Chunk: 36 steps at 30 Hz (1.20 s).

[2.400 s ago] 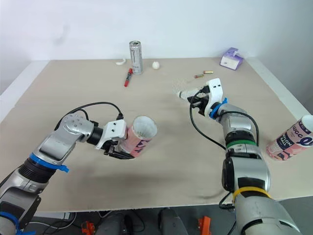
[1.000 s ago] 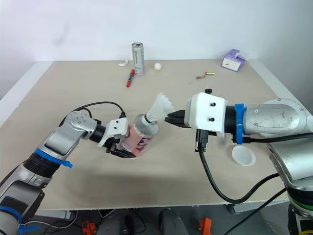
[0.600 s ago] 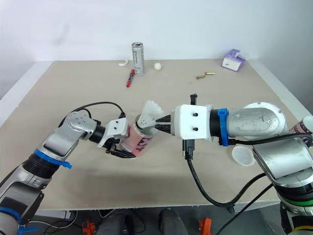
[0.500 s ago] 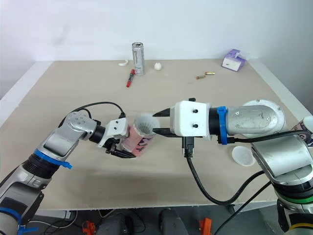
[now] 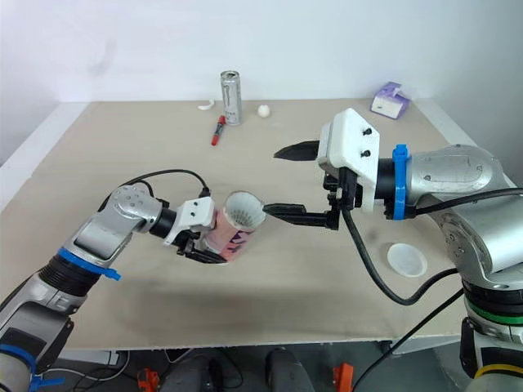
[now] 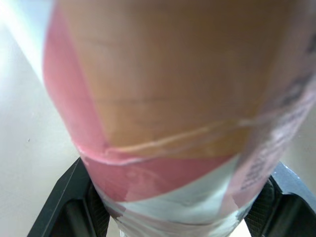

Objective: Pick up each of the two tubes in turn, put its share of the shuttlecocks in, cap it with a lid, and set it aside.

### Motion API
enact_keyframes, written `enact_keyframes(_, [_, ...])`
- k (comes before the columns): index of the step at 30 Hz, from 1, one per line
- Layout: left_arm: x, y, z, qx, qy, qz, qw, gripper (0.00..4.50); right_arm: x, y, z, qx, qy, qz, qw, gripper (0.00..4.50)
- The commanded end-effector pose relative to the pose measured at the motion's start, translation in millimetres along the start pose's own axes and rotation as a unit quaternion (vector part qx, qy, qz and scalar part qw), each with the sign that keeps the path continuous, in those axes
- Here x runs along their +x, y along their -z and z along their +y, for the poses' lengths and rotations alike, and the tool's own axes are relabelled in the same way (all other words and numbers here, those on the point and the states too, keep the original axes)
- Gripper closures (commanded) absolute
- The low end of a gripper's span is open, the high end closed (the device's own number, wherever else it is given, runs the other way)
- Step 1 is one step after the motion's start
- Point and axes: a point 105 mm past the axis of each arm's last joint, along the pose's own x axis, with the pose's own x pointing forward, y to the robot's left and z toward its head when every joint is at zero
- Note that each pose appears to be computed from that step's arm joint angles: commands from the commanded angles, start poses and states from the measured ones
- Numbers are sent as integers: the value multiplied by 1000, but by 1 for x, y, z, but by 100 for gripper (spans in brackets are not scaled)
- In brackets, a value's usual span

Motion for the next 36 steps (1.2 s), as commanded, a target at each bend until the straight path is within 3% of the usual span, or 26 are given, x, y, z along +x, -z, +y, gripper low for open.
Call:
enact_keyframes(1, [8,17,-5,-8,13,40,999,152,5,-3,-8,-23,-15,10,1000,73])
enact_keyframes(6, [7,14,-6,-5,16,38,999,152,24,0,-1,-27,-76,39,996,298])
enact_keyframes(10, [7,10,-5,-8,17,28,999,152,37,7,9,-61,-133,83,986,442])
enact_keyframes(21, [11,7,-7,-8,20,21,1000,152,77,33,14,-152,-209,156,953,442])
enact_keyframes(29, [14,8,-9,-13,19,17,1000,152,110,60,36,-156,-292,202,922,442])
enact_keyframes(36, [15,8,-10,-16,17,14,1000,152,129,66,43,-150,-320,213,911,442])
